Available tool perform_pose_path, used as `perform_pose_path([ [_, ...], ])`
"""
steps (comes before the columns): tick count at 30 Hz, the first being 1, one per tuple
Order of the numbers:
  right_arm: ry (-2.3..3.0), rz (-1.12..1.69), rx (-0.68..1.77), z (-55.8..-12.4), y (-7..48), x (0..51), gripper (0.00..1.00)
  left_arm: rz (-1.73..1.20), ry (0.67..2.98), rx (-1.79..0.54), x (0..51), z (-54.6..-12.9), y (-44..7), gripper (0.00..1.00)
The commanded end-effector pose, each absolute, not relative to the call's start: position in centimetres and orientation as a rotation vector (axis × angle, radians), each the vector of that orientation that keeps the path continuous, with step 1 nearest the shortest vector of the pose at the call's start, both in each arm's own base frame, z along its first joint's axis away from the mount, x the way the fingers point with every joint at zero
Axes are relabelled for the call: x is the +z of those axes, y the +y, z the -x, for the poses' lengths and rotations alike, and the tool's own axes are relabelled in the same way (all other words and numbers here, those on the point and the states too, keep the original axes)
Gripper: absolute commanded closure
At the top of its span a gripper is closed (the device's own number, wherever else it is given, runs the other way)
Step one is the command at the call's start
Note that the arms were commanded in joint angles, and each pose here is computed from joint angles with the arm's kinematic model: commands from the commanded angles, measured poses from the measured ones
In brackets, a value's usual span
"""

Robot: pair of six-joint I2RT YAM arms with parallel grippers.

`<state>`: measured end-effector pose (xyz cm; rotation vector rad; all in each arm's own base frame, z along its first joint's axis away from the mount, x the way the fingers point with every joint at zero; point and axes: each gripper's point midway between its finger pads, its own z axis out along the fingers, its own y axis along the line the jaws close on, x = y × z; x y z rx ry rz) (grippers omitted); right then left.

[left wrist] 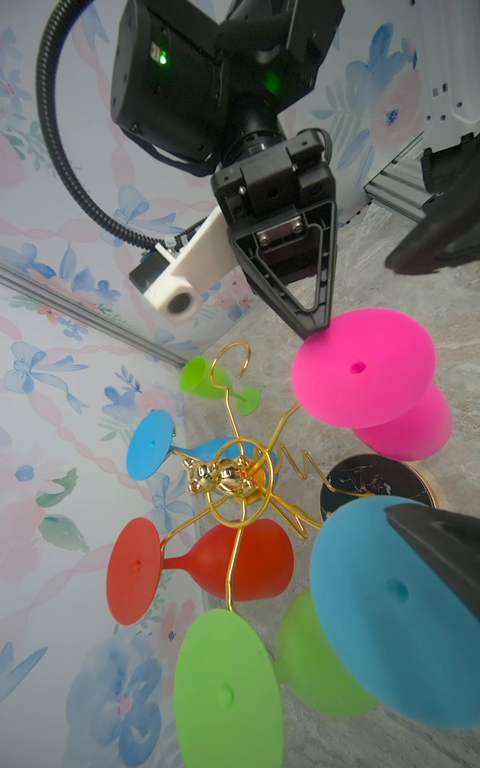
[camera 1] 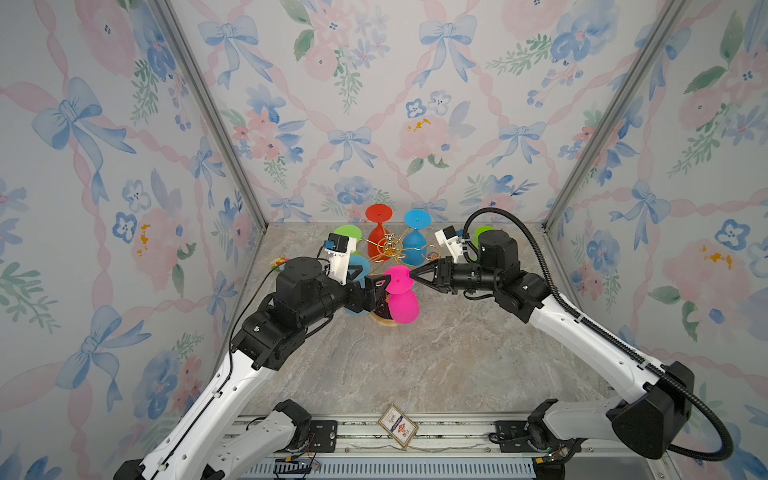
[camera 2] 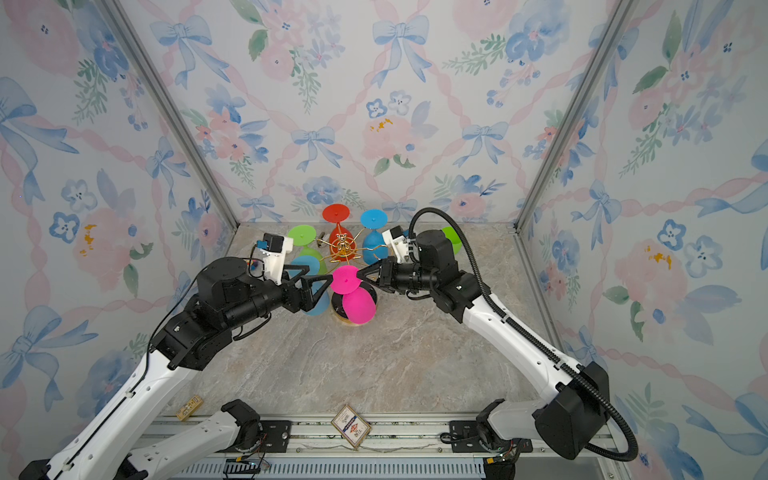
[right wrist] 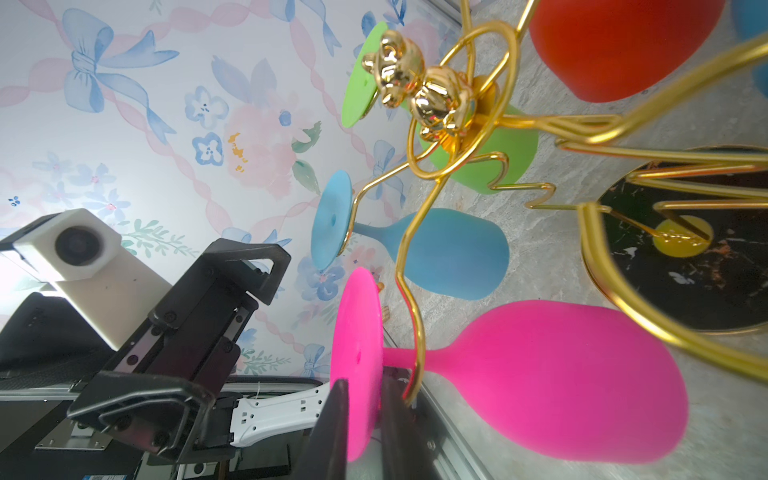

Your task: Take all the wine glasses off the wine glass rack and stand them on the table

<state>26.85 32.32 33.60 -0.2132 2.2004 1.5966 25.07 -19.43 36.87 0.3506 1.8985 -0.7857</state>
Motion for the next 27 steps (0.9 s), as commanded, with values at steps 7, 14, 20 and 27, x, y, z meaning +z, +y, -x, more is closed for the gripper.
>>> perform_pose_path([
  [7,2.159,0.247,1.657,-26.4,33.1,34.9,0.84,-0.379,1.909,-0.779,36.1,-24.7,-19.3,0.12],
  [14,2.162,0.252,1.669,-26.4,33.3,34.8,0.82,-0.380,1.904,-0.772,36.2,-24.7,-19.2,0.12],
  [20,2.176,0.254,1.665,-26.4,33.3,34.5,0.81,-0.378,1.903,-0.770,36.3,-24.8,-19.2,0.12],
  [27,2.224,0.258,1.673,-26.3,33.9,33.6,0.82,-0.377,1.895,-0.766,36.5,-24.7,-19.1,0.12],
])
